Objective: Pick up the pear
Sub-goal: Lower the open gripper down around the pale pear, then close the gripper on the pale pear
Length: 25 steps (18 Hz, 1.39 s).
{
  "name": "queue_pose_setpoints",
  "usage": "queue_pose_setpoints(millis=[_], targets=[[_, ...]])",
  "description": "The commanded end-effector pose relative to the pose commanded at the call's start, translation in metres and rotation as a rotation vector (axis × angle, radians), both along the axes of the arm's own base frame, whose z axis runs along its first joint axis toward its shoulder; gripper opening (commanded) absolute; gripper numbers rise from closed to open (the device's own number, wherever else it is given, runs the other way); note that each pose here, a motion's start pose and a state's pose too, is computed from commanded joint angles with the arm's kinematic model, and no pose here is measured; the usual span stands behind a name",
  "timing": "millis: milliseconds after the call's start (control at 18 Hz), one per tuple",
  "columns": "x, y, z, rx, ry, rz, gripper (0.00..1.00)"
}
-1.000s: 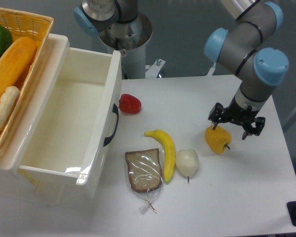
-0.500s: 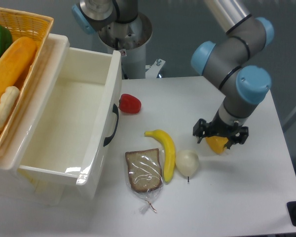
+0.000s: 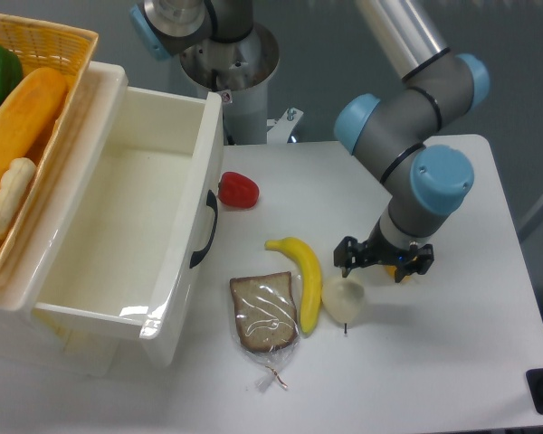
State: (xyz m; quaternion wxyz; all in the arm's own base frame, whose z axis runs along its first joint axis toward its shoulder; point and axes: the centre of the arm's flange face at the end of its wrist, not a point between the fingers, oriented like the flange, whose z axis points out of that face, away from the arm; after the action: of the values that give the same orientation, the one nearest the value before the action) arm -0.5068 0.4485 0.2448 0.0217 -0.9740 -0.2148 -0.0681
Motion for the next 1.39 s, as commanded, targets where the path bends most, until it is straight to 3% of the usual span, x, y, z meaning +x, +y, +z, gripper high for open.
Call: queue_pose_setpoints(millis=[1278, 1389], targets=[[0.01, 0.017, -0.038, -0.048, -0.032, -0.027, 1.0], [0.01, 0.017, -0.037, -0.048, -0.03, -0.033, 0.95]])
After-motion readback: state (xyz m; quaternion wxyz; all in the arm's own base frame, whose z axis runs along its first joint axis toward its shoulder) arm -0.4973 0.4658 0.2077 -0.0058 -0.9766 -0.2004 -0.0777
